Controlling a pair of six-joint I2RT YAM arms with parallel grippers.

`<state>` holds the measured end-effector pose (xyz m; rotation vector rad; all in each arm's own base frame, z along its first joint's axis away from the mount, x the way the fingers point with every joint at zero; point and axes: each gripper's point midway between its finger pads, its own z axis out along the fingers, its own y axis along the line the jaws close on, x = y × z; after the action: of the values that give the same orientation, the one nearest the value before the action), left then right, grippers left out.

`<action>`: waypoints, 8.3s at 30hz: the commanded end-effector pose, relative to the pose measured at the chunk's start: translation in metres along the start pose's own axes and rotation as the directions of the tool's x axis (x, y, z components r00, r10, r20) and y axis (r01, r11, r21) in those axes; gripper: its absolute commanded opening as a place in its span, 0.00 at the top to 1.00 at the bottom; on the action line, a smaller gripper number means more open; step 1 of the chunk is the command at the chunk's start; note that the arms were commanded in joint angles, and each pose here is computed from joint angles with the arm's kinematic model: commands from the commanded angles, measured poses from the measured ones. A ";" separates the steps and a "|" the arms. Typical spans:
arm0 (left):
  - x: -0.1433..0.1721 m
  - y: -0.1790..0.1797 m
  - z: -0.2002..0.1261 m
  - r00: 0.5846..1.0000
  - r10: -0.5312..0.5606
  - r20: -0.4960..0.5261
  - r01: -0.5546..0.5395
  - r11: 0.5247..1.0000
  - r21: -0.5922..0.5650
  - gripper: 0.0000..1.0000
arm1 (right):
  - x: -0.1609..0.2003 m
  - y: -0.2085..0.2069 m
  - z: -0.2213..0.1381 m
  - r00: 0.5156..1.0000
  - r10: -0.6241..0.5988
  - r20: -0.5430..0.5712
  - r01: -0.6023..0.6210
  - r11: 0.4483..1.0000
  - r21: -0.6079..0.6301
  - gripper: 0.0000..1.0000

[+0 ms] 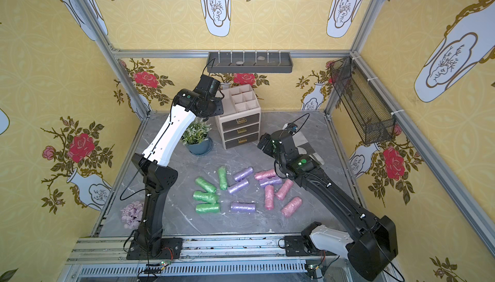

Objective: Sort the rolls of trash bags by color and place them into the drawer
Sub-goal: Open the drawer in the storage box.

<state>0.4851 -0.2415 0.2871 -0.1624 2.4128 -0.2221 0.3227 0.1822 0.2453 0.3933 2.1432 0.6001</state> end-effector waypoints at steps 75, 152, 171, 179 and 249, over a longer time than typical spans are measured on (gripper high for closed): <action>0.030 -0.010 0.026 0.987 -0.122 -0.103 0.121 0.993 -0.013 0.93 | -0.016 0.112 0.143 0.764 0.587 -0.266 -0.621 0.558 -0.551 0.69; 0.030 -0.013 0.036 0.985 -0.171 0.026 0.173 0.974 -0.144 1.00 | 0.046 0.081 0.105 0.717 0.440 -0.540 -0.660 0.678 -0.324 1.00; 0.013 -0.015 0.015 0.987 -0.134 0.094 0.145 0.981 -0.128 1.00 | 0.052 0.071 0.088 0.700 0.419 -0.579 -0.664 0.681 -0.310 1.00; 0.013 -0.016 0.018 0.987 -0.135 0.088 0.145 0.982 -0.122 1.00 | 0.054 0.070 0.075 0.703 0.394 -0.593 -0.648 0.698 -0.304 1.00; 0.008 -0.016 0.017 0.984 -0.142 0.103 0.154 0.981 -0.118 1.00 | 0.097 0.070 0.029 0.676 0.318 -0.665 -0.604 0.756 -0.253 1.00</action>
<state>0.4797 -0.2523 0.2632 -0.3481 2.3872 -0.0549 0.3043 0.2844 0.2126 0.5982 2.2888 1.7034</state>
